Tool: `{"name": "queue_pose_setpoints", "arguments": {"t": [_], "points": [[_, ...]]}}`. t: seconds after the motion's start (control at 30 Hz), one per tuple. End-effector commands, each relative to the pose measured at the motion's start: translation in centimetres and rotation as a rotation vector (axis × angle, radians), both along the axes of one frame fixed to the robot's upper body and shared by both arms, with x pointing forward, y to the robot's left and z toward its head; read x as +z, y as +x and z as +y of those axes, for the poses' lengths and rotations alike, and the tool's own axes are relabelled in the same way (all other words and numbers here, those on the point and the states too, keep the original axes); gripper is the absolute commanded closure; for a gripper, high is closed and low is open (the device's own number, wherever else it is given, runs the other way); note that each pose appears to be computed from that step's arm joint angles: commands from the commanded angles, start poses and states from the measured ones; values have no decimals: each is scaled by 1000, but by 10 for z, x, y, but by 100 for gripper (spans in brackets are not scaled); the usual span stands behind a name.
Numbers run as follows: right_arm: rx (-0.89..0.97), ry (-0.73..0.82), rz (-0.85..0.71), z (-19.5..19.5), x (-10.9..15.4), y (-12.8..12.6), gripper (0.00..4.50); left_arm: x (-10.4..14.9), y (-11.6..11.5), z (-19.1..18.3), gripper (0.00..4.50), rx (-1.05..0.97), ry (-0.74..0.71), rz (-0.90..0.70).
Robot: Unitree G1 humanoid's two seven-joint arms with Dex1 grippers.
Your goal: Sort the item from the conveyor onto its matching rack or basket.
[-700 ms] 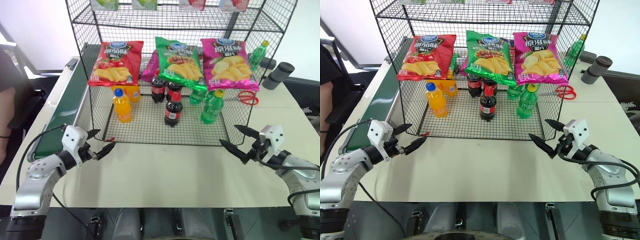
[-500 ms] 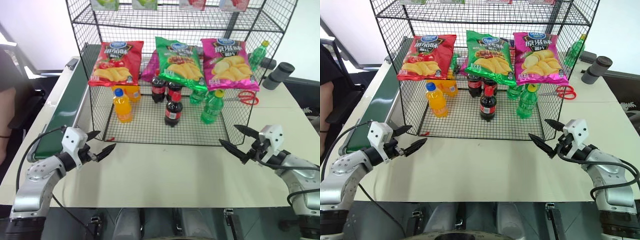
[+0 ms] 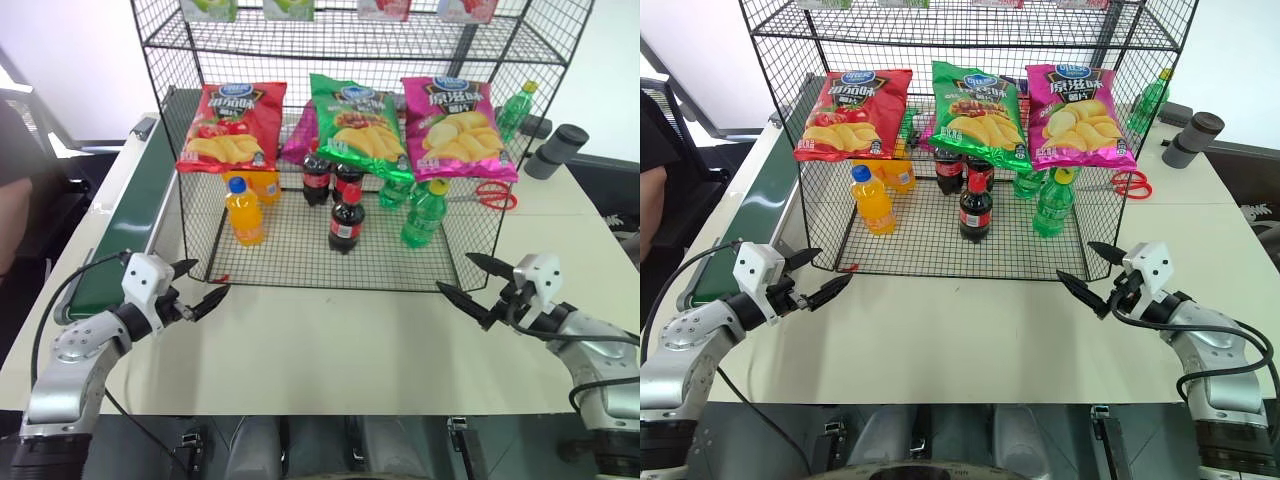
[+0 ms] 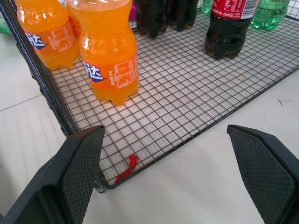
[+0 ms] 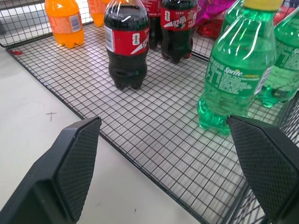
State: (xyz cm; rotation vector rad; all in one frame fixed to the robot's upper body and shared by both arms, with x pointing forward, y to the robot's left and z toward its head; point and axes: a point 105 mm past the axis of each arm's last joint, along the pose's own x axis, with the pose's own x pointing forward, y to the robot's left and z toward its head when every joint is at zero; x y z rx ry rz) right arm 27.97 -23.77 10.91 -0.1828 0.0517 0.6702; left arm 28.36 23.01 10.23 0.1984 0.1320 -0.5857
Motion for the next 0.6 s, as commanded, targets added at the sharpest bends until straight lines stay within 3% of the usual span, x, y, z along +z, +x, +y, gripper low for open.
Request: {"name": "queue_pose_setpoints", "arguments": {"t": [0.03,0.6], "points": [[4,4,-45,4,8,1,4,7,-1,6,0,33,14,-39],[-17,23,-87,15,13,9,4,6,-1,10,0,79,-8,-54]]}}
